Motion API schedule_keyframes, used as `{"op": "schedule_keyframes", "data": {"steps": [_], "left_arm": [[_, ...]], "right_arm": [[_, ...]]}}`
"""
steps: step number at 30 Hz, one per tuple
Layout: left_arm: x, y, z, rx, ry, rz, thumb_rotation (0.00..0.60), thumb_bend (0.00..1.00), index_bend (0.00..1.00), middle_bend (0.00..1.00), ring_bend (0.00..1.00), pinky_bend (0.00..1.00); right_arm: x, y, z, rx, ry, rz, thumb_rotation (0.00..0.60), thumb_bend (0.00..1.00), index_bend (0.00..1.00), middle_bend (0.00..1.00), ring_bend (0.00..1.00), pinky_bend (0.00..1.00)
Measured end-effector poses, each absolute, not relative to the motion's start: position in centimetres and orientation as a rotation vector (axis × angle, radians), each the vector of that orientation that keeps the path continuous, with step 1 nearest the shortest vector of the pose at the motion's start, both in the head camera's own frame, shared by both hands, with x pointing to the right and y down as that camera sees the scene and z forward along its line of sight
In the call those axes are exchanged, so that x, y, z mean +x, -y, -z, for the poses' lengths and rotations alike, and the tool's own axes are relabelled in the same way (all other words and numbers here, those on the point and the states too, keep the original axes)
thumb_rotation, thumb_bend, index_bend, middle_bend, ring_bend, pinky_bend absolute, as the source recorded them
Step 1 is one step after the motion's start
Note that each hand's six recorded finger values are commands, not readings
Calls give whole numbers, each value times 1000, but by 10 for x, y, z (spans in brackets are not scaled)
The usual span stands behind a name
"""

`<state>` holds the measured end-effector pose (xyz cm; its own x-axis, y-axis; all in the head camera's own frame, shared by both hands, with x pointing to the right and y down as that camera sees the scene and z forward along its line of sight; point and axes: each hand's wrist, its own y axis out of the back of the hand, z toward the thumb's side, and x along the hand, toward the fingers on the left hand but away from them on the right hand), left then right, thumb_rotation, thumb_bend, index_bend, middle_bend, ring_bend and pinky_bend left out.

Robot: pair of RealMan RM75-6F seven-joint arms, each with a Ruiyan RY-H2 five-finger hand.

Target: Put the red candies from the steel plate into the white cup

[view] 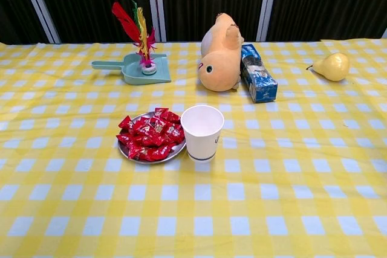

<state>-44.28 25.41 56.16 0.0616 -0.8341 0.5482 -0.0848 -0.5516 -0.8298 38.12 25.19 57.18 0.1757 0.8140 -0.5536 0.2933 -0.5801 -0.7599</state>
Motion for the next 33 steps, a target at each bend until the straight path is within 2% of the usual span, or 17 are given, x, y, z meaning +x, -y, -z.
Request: {"op": "schedule_keyframes", "data": {"steps": [12,14,17,19,21,23,24,26,27,29,33], "left_arm": [[-442,-255,-561,-1726,-915,1546,600,61,0,0,0,19],[-442,-255,-562,-1726,-908,1549,600,72,0,0,0,61],[-442,-254,-563,-1723,-895,1555,600,119,0,0,34,199],[-441,-251,-562,-1713,-893,1551,600,193,0,11,129,307],[-439,-247,-561,-1698,-898,1536,600,294,0,69,242,408],[-435,-243,-559,-1685,-909,1516,600,435,31,226,445,585],[-433,-241,-559,-1679,-915,1504,600,490,80,313,546,674],[-427,-237,-558,-1665,-922,1476,600,548,169,412,679,794],[-423,-235,-558,-1662,-920,1461,600,562,199,436,747,857],[-417,-231,-560,-1660,-909,1442,600,564,222,441,825,920],[-397,-220,-568,-1697,-869,1422,600,511,207,389,877,955]], "right_arm": [[382,-252,-570,-1964,1044,-1401,600,327,0,0,0,0],[382,-252,-571,-1965,1043,-1401,600,327,0,0,0,0],[381,-252,-572,-1967,1040,-1402,600,327,0,0,0,0],[381,-251,-571,-1965,1044,-1398,600,327,0,0,0,0],[381,-249,-570,-1959,1056,-1389,600,327,0,0,0,0],[381,-247,-568,-1943,1078,-1373,600,327,0,0,0,0],[381,-245,-567,-1934,1089,-1365,600,327,0,0,0,0],[382,-243,-566,-1912,1114,-1348,600,326,0,0,0,0],[382,-242,-566,-1909,1122,-1346,600,326,0,0,0,0],[384,-242,-566,-1915,1135,-1349,600,327,0,0,0,0],[385,-242,-568,-1935,1142,-1358,600,327,0,0,0,0]]}}
